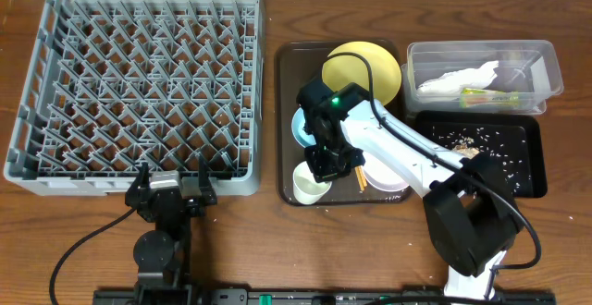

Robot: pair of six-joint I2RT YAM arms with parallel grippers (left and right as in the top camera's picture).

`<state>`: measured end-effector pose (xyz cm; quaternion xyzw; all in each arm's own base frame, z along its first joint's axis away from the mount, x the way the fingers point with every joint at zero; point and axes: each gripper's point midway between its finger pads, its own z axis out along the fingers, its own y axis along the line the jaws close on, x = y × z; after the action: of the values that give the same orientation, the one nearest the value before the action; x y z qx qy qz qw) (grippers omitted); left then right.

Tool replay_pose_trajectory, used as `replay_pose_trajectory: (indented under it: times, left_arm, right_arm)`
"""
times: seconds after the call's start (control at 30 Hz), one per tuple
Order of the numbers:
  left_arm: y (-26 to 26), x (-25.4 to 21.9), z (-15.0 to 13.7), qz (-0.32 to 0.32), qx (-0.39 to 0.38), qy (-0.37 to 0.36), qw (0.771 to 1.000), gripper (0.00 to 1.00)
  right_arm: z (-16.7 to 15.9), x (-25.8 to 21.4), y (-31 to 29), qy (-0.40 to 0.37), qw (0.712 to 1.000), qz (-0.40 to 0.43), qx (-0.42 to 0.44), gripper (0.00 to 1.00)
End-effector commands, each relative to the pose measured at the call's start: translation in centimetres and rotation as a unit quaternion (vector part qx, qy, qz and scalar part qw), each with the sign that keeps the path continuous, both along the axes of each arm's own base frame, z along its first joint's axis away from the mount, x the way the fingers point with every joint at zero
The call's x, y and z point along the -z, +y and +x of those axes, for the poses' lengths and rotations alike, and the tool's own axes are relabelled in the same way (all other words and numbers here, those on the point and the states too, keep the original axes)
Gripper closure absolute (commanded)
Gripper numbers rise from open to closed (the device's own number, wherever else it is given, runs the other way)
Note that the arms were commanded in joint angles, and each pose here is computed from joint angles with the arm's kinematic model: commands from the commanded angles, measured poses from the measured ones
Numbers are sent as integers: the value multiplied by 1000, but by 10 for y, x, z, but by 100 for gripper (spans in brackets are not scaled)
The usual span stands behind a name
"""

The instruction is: Sort waste into correct bins and load items into the dishwasher

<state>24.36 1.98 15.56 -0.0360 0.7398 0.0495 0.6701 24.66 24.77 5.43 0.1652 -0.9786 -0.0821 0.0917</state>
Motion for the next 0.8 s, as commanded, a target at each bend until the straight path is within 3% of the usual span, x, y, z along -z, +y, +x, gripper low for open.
replay_pose_trajectory:
  times: [0.0, 0.3, 0.47, 0.63, 0.77]
  left_arm:
    - [4, 13, -1, -33, -16, 17, 999, 1]
    - [-1, -32, -7, -225, -21, -12, 974, 1]
    - [-20, -50, 0, -281, 15, 38, 959, 1]
    - [-44, -67, 23, -353, 50, 100, 929, 1]
    - [-95, -84, 48, -390, 175, 178, 887, 1]
  right_arm:
    - [-5, -9, 6, 4, 1000, 16, 4, 99]
    - [31, -112, 0, -107, 988, 103, 33, 99]
    - [66, -166, -27, -195, 966, 151, 81, 99]
    - [99, -192, -46, -240, 941, 203, 122, 99]
    - [118, -204, -53, -258, 926, 242, 136, 99]
